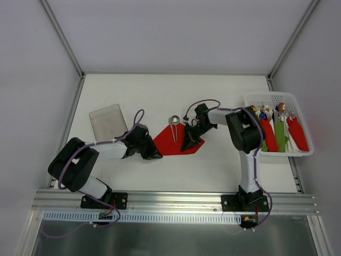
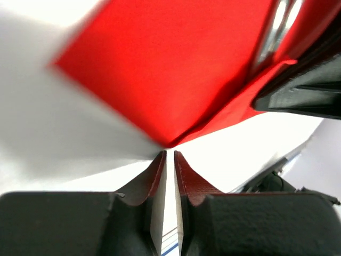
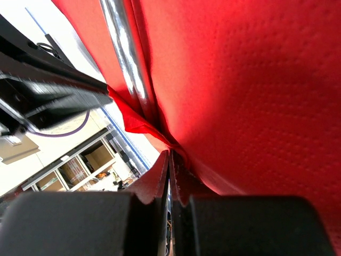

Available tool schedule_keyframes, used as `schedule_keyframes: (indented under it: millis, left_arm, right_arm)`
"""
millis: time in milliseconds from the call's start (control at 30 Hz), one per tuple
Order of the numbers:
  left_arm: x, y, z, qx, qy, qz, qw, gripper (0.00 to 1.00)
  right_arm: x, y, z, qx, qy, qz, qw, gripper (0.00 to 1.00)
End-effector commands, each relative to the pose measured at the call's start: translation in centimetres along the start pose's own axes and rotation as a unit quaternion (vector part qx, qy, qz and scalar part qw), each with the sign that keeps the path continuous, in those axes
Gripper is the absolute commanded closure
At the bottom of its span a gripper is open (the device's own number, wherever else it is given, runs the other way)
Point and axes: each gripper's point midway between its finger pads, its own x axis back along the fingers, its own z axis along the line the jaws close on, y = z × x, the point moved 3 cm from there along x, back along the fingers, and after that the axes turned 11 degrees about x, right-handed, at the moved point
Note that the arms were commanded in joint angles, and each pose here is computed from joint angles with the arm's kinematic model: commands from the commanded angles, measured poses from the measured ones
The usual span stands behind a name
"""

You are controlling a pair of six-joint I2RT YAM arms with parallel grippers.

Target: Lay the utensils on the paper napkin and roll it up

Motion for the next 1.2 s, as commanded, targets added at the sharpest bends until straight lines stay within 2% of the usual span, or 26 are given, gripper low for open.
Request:
schedule_keyframes:
  millis: [0,167,300,433,567,900,1167]
  left_arm:
    - [1.2,1.1,2.2,0.025,0.041,-0.045,0.998,0.89]
    - [2.5,2.2,1.4,0.017,0.027,-0.078,0.996,0.86]
    - [3.3,2.8,0.7,0.013,0.029,-0.1,0.994,0.69]
    - [3.6,4.2,0.2,0.02,0.039,-0.139,0.989,0.63]
    - [3.4,5.4,0.0,0.028,0.05,-0.162,0.985,0.62]
    - [1.4,7.3,0.6,0.047,0.081,-0.166,0.982,0.63]
    - [-0.7,7.1,1.1,0.066,0.019,-0.137,0.988,0.63]
  right_arm:
    - [-0.1,-0.2,-2.7,-0.005,-0.059,0.005,0.998,0.97]
    - [-0.1,-0.2,-2.7,-0.004,-0.057,0.004,0.998,0.98]
    - [-0.1,-0.2,-2.4,-0.004,-0.053,0.004,0.999,0.98]
    - [0.0,-0.2,-2.4,-0.003,-0.053,0.002,0.999,0.98]
    - [0.1,-0.2,-2.3,-0.001,-0.052,0.002,0.999,0.98]
    - [0.0,-0.1,-2.2,-0.003,-0.049,0.003,0.999,0.98]
    - [0.1,-0.1,-2.2,-0.004,-0.049,0.004,0.999,0.98]
